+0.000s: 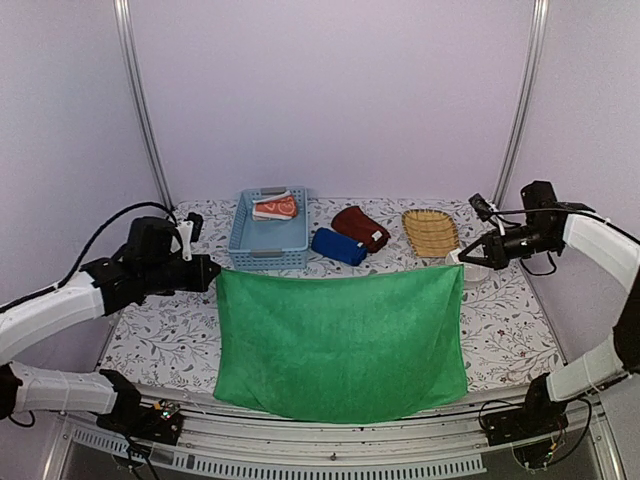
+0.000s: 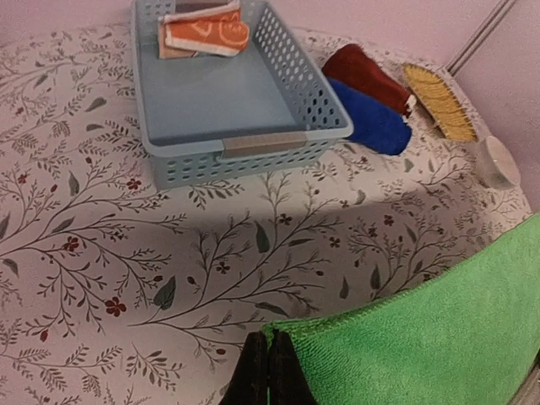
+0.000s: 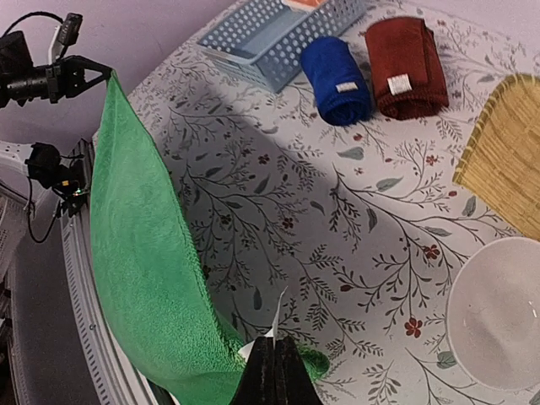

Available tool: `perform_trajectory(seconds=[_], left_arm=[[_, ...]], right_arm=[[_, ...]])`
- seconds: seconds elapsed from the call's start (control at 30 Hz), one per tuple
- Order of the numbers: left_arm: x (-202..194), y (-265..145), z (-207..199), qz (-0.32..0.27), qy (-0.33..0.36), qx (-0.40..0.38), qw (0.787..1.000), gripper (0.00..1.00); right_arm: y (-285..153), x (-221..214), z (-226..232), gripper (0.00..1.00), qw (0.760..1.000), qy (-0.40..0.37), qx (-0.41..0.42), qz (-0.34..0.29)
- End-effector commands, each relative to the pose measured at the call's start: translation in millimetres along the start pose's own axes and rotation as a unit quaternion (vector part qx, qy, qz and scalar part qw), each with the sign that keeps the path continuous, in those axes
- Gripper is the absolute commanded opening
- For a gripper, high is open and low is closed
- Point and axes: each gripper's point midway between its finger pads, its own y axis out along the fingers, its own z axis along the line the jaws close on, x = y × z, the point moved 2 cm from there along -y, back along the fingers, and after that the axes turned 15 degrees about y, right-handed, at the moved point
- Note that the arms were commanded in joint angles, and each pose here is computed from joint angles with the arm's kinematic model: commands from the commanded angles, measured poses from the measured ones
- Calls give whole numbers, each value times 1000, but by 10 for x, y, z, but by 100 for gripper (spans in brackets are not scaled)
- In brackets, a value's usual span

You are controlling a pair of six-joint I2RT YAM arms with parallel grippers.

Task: Roll the towels
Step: Flatten out the towel at the center of the board, then smooth out the towel at the center of the board.

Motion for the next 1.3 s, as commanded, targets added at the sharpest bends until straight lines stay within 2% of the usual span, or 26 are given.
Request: perform_trajectory(seconds=[0.0,0.03,0.07,0.13,0.2,0.3,0.4,0.53,0.73,0.8,0.93,1.1,1.27], left_arm=[[-225,622,456,54,-25,70,996,0],[-290,783,577,72,-34,80,994,0],[-327,918,672,86,-41,84,992,0],[-369,1161,828,116,-47,96,988,16],[-389,1269,838,130,-45,92,986,25],[-333,1223,761,121,-52,79,988,42],[-314,1096,661,117,-52,68,989,44],[-366,907,339,121,-57,18,991,41],[-782,771,-97,201,-48,-55,977,28],[-912,792,-88,227,-42,-51,972,24],[-1003,949,29,241,-35,-30,969,6],[-1152,1154,-59,283,-52,-65,956,3],[-1218,1294,184,299,-44,-25,953,2]], right_arm=[[507,149,-815,2,998,17,-62,28],[630,206,-1029,2,996,22,-79,36],[735,323,-1251,8,994,30,-100,39],[922,436,-1557,18,990,64,-111,52],[943,618,-1570,30,992,71,-101,40],[847,722,-1403,44,993,73,-87,19],[731,639,-1156,45,996,60,-68,14],[667,339,-791,45,998,15,-49,45],[628,-303,-394,43,987,-81,-23,140],[637,-470,-344,42,981,-101,-25,163],[727,-893,-221,39,963,-140,-16,229],[818,-1365,-191,37,934,-182,-20,305],[854,-1653,-248,36,919,-190,-20,345]])
